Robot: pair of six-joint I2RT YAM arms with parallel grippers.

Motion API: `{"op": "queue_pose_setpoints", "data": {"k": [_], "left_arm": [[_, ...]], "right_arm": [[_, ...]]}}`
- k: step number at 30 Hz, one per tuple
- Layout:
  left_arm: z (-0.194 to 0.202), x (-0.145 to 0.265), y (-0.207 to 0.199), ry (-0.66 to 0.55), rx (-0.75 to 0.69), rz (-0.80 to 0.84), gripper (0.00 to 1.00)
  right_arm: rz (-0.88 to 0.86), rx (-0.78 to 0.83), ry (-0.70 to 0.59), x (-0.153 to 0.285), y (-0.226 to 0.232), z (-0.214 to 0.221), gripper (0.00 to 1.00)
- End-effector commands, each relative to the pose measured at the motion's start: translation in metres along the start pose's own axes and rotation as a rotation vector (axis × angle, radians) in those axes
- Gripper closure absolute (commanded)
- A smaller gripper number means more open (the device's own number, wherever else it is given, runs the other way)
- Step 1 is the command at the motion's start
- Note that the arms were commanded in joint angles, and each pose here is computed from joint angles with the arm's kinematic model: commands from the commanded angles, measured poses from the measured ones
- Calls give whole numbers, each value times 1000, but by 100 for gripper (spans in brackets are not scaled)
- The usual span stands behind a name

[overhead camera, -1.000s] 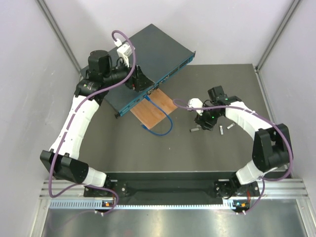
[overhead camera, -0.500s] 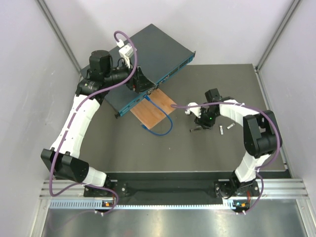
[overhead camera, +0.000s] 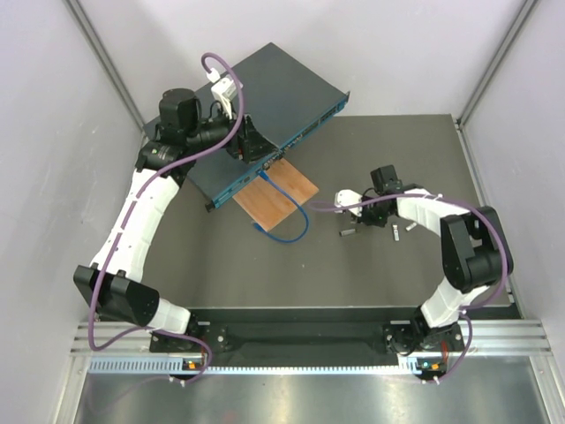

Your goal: Insert the plug into the switch port

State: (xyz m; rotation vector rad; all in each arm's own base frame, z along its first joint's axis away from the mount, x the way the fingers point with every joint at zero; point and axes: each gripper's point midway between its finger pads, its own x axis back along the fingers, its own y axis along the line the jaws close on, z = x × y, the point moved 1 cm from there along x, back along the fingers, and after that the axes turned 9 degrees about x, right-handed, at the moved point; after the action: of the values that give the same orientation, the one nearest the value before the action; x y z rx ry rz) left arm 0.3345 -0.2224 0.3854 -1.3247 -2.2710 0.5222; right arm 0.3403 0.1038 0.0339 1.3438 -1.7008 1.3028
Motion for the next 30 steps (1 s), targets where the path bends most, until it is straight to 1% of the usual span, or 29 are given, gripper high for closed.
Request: {"op": "queue_pose_setpoints", "data": {"k": [1,4,5,6,7,8,10,13,14,15,16,18,19,20,21,23,24,25,27,28,29,30], "left_arm": [[-19,-1,-6,-57,-19,16,24],[-19,-6,-10,-57,7,8,24],[-18,-7,-10,-55,1,3,23],[-19,-9,-10,-57,-3,-13,22],[-12,-13,-13,-30,6,-12,22],[-8,-17,-10,-9,16,-20,22],[-6,-23,-16,11,12,-14,21],[3,-34,-21,50,69,18,21],[5,-36,-26,58,99,33,22],[6,-39,-29,67,118,49,21],[10,-43,-37,82,140,79,21],[18,-51,-53,114,220,166,20],[20,-52,-60,122,243,198,19],[24,-51,-70,139,280,242,19],[33,-56,-78,141,266,283,19],[39,-55,-92,131,221,314,18],[50,-58,-99,156,219,327,19],[54,-58,-104,167,220,333,19],[69,-61,-108,215,282,344,21],[71,-62,-111,225,302,362,22],[72,-61,-114,236,363,376,24],[83,-60,-114,275,412,401,25]], "right_arm": [[68,-10,-37,24,-9,-4,100],[195,-47,-121,67,-30,-20,100],[268,-40,-152,91,-40,-29,100],[309,-55,-176,105,-45,-36,100],[349,-49,-206,120,-51,-45,100],[435,-31,-245,146,-60,-56,100],[520,-25,-297,175,-70,-73,100],[702,4,-344,230,-83,-96,100],[737,16,-351,239,-84,-100,100],[792,45,-382,252,-88,-114,100],[840,59,-379,264,-86,-117,100],[889,124,-408,275,-82,-136,100],[940,147,-414,286,-81,-140,100],[955,181,-422,289,-78,-147,100],[963,259,-432,291,-71,-161,100],[1017,330,-435,295,-59,-167,100],[1028,406,-447,296,-50,-180,100],[1051,430,-440,297,-44,-180,100],[1068,508,-449,297,-33,-192,100],[1109,512,-442,301,-30,-191,100],[1152,537,-459,308,-28,-196,100],[1169,592,-463,310,-23,-202,100]]}}
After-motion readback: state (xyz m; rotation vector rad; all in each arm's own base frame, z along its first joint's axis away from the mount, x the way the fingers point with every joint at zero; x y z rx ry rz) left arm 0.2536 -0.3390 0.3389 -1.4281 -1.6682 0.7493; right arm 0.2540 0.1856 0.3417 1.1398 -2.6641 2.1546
